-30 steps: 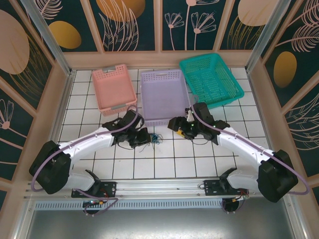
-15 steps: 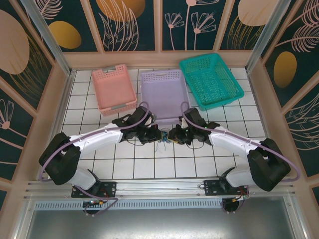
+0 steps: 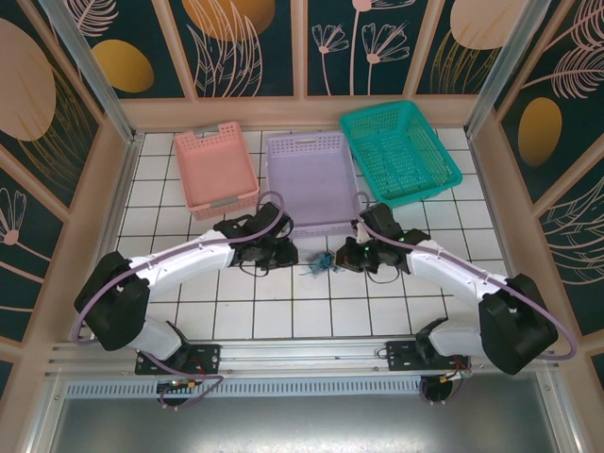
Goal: Untangle the cables
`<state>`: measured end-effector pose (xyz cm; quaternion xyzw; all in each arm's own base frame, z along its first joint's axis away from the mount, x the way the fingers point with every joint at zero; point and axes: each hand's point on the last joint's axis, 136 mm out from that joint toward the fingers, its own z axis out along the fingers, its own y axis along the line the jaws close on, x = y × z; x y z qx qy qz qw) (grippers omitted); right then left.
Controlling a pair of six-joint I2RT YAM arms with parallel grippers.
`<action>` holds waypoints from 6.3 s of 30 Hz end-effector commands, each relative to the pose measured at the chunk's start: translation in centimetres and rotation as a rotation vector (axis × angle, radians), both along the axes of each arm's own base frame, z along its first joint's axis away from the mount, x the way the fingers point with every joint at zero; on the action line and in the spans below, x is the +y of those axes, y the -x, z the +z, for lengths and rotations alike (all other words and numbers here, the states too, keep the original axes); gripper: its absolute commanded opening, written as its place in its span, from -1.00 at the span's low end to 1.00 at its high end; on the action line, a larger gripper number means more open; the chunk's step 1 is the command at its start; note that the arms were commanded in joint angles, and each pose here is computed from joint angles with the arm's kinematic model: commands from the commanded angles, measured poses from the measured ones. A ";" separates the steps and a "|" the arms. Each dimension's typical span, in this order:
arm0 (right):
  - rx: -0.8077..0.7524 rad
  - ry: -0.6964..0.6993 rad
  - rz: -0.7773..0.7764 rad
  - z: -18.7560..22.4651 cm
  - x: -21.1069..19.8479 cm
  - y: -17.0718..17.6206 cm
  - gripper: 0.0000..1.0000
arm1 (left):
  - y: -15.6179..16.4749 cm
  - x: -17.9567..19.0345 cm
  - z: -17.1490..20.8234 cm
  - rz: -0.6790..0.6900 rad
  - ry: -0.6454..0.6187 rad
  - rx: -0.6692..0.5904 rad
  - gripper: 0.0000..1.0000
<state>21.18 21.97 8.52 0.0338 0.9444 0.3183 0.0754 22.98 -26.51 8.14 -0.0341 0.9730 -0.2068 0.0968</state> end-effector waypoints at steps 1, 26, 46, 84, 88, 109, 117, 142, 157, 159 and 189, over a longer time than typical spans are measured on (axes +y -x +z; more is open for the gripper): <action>0.048 0.074 0.008 -1.3 -1.7 1.6 -1.00 | 0.4 4.5 -1.9 0.045 -0.235 0.025 -0.49; -0.040 -0.339 0.245 3.8 4.0 3.1 -1.00 | 1.5 -4.8 -2.2 0.004 0.168 0.276 -0.14; 0.075 -0.434 0.207 3.5 1.7 2.5 -1.00 | -0.4 -4.0 -4.2 0.019 0.063 0.168 -1.00; 0.521 -0.269 -0.406 -2.3 -2.5 -0.2 -1.00 | 2.7 -11.2 -2.1 -0.390 0.061 -0.137 0.26; 0.528 -0.266 -0.413 -2.5 -2.9 0.2 -1.00 | 1.5 -10.7 -4.2 -0.379 -0.038 -0.154 0.13; 0.366 -0.017 -0.339 -3.2 -9.1 0.6 -1.00 | 1.3 -3.3 -5.6 -0.157 -0.223 -0.157 -1.00; 0.257 0.032 -0.317 -3.9 -10.0 0.2 -1.00 | 2.6 0.0 -5.9 -0.077 -0.126 -0.036 -1.00; -0.016 0.418 -0.592 1.4 -18.4 -3.6 -1.00 | 1.5 11.3 -4.3 0.171 -0.515 -0.032 -1.00; -0.043 0.527 -0.842 3.2 -25.4 -4.0 -1.00 | 1.7 18.8 -3.8 0.333 -0.649 -0.015 -1.00; -0.059 0.458 -0.780 2.9 -23.8 -5.0 -1.00 | 1.2 17.7 -3.9 0.316 -0.580 -0.025 -1.00; -0.023 0.446 -0.113 -2.0 -9.3 -3.4 -1.00 | 1.5 7.0 0.4 -0.142 -0.441 0.057 0.42</action>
